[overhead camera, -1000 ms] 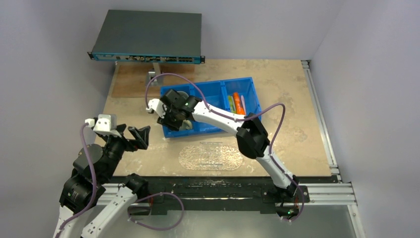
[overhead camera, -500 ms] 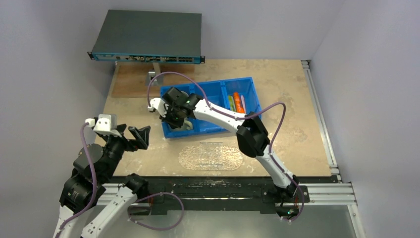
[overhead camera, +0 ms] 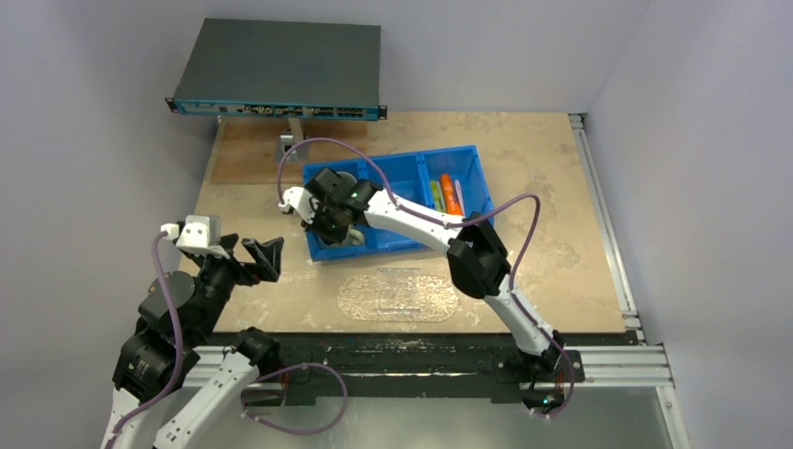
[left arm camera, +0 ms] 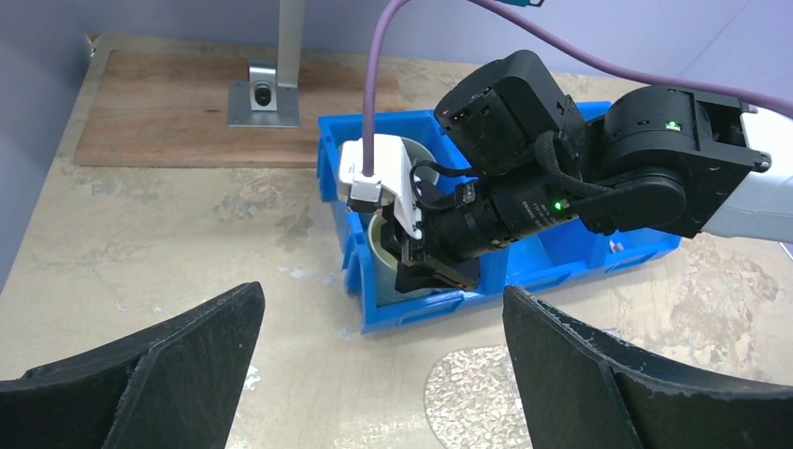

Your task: Prepare toiletry sets of a toothbrush and toothpaste on the tray

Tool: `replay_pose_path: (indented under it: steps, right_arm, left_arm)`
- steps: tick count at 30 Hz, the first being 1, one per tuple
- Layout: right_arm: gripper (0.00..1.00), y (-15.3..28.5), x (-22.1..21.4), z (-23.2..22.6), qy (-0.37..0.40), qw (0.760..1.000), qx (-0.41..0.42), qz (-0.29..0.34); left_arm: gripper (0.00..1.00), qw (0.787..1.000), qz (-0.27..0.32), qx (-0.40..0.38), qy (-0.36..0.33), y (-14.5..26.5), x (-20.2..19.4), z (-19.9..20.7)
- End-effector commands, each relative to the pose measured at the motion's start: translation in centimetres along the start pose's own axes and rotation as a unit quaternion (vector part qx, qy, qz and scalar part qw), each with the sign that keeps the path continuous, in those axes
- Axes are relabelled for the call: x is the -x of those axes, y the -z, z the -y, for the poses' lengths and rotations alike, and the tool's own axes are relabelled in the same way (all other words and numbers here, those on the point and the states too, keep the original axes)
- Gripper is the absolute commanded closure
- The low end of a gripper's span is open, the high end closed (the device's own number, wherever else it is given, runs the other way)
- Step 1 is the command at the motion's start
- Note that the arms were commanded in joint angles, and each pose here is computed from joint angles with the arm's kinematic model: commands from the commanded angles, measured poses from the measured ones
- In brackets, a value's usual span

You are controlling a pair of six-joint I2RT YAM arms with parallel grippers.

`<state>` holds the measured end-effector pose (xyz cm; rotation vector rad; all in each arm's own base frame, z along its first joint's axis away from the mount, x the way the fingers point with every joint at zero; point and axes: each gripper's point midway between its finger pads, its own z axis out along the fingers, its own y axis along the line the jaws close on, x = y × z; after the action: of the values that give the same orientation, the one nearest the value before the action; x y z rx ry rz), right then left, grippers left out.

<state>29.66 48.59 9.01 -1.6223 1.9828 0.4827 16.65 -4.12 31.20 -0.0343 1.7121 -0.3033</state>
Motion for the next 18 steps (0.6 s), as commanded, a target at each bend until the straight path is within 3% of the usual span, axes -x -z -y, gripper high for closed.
replay_pose_path:
  steps: [1,18]
  right_arm:
    - [1.00,8.0,7.1,1.9,0.006,0.991,-0.069,0.111]
    - [1.00,14.4,11.1,2.4,0.005,0.976,-0.117,0.183]
  left_arm:
    - [0.00,1.000,0.002,-0.002,-0.004,-0.5,0.2,0.2]
    - [0.00,1.000,0.003,-0.002,-0.003,-0.4,0.2,0.2]
